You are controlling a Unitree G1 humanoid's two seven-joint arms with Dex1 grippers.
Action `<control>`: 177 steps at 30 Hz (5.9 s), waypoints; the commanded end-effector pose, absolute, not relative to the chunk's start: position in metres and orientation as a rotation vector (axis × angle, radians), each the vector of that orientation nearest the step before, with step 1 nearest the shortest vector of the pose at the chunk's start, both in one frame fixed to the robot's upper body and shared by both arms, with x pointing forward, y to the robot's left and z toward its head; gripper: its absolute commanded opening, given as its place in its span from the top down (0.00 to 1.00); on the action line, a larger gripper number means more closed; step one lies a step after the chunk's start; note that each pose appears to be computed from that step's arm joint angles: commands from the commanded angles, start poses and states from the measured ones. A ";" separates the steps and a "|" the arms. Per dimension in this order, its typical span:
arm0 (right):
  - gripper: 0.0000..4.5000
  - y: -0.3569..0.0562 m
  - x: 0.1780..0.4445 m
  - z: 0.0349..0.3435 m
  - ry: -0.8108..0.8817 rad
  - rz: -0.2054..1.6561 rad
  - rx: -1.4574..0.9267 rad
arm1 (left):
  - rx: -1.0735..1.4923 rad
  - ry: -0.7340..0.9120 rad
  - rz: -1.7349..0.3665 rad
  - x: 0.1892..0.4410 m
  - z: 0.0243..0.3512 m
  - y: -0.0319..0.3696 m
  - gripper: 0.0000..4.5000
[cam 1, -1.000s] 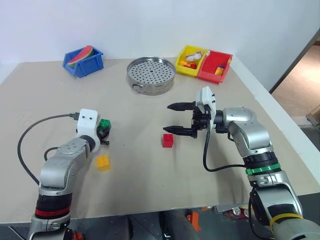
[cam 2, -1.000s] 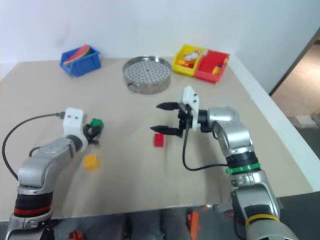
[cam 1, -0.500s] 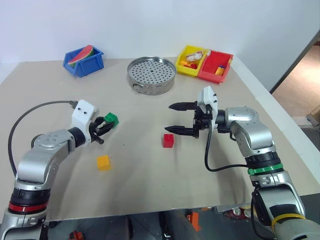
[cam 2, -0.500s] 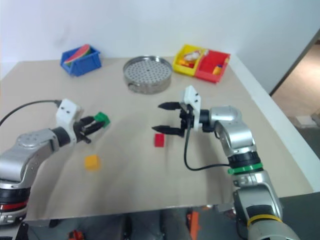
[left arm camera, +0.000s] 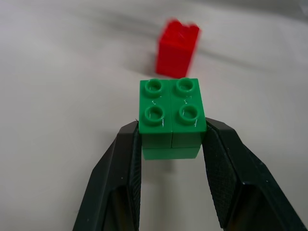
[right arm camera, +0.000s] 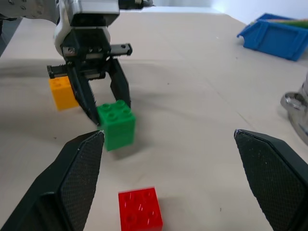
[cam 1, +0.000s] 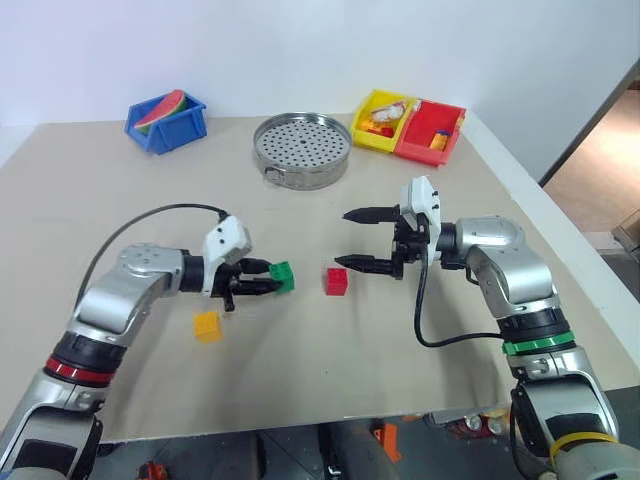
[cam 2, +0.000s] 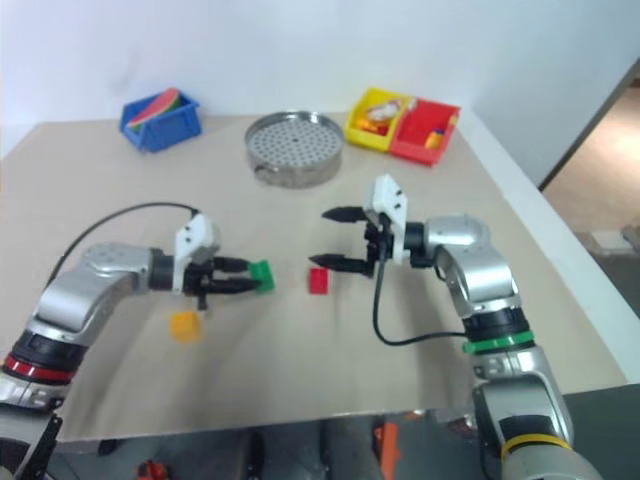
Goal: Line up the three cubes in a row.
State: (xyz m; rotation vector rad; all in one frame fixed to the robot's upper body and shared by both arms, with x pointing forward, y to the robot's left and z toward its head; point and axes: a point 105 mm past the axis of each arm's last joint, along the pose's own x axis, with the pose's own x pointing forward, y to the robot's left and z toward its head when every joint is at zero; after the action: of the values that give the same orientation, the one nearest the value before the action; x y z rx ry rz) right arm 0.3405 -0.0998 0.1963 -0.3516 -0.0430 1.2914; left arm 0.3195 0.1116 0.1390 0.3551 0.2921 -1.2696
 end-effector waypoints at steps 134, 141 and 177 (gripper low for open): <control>0.00 -0.091 0.292 0.195 -0.088 1.648 -0.433 | -0.013 0.105 -0.212 0.230 0.107 0.192 0.01; 0.00 -0.091 0.294 0.194 -0.068 1.628 -0.433 | -0.001 0.103 -0.254 0.228 0.103 0.193 0.01; 0.00 -0.096 0.293 0.181 -0.041 1.624 -0.436 | 0.004 0.039 -0.285 0.227 0.133 0.181 0.01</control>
State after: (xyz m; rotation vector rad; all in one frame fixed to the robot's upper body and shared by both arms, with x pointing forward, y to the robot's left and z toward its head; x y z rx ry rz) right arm 0.2949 -0.0953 0.1772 -0.4182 -0.0185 1.6193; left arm 0.2298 0.1832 0.1199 -0.0163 0.0802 -0.2739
